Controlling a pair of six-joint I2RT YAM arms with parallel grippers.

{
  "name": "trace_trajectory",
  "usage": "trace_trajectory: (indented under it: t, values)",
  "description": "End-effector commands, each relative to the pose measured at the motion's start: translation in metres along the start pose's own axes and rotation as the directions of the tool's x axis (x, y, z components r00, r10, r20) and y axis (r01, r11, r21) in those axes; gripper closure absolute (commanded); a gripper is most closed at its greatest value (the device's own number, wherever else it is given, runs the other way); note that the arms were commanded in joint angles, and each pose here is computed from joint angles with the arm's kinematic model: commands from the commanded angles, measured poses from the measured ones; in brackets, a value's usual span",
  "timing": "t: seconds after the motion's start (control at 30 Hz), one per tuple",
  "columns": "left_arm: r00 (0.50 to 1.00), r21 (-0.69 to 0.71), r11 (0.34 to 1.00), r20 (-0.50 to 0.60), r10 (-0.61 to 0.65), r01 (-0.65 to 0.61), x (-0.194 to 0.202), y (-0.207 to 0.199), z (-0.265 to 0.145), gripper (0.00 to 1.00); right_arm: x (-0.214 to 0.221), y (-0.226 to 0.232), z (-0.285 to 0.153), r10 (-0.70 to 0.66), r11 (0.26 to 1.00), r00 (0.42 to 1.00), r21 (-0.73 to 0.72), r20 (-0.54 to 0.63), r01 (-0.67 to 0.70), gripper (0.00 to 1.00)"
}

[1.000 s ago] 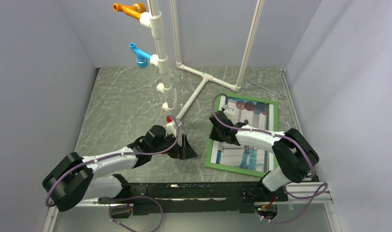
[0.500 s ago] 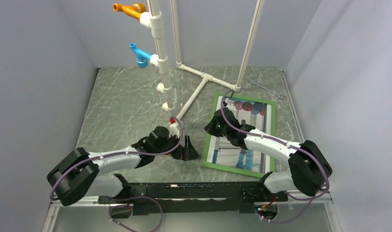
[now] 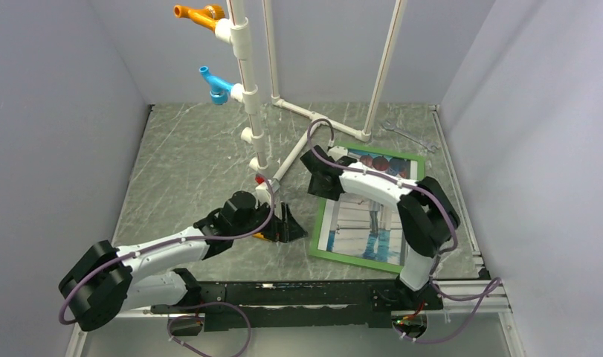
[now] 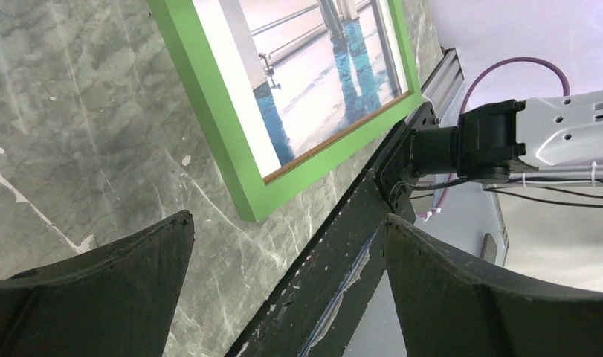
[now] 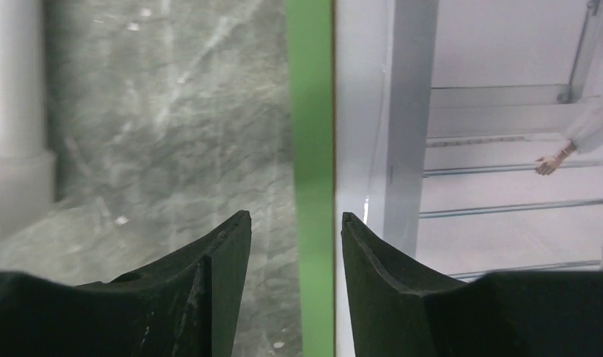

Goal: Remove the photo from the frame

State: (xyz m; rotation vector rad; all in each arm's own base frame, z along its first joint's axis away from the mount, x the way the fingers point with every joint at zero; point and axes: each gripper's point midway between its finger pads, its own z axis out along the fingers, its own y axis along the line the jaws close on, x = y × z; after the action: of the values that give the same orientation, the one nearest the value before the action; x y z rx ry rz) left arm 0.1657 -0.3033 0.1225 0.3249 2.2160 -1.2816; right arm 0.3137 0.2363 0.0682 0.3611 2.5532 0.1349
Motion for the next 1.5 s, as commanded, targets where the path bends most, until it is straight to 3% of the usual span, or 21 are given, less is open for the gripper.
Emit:
trace_trajectory:
  t: [0.0,0.37,0.67,0.7,0.77,0.9,1.3,1.47]
  values:
    - [0.998,-0.042,0.998,0.027,0.05,-0.049,-0.007,0.003,-0.007,0.01,0.008,-0.021,0.006,-0.002,0.988,0.999,0.157,-0.035,0.008,0.51]
    - [0.997,-0.054,0.996,0.04,0.073,-0.071,-0.006,0.004,-0.016,0.01,0.017,-0.013,0.034,0.01,0.977,0.998,0.212,-0.068,0.005,0.65]
    - [0.997,-0.041,0.997,0.036,0.069,-0.067,-0.004,0.004,-0.014,0.01,0.026,-0.014,0.044,0.02,0.973,0.996,0.229,-0.087,0.0,0.71]
    - [0.997,-0.039,0.997,0.029,0.068,-0.067,-0.003,0.004,-0.012,0.01,0.026,-0.012,0.044,0.019,0.976,0.996,0.217,-0.09,0.001,0.76]
    - [0.998,-0.036,0.998,0.014,0.056,-0.055,0.0,0.005,-0.01,0.01,0.027,-0.01,0.043,0.016,0.98,0.996,0.198,-0.093,0.002,1.0]
    - [1.0,0.015,1.0,0.022,-0.006,0.005,0.007,0.002,-0.006,0.01,0.023,-0.002,0.03,0.021,0.994,0.997,0.112,-0.077,-0.012,1.0]
    - [0.999,0.048,0.999,-0.038,-0.018,0.02,-0.001,-0.004,0.027,0.01,-0.003,0.013,-0.031,0.051,0.984,0.998,-0.17,0.037,-0.044,1.0]
    - [0.998,0.163,0.985,-0.053,-0.045,0.053,-0.005,-0.022,0.042,0.01,-0.011,0.019,-0.049,0.085,0.964,0.995,-0.258,0.052,-0.069,1.0]
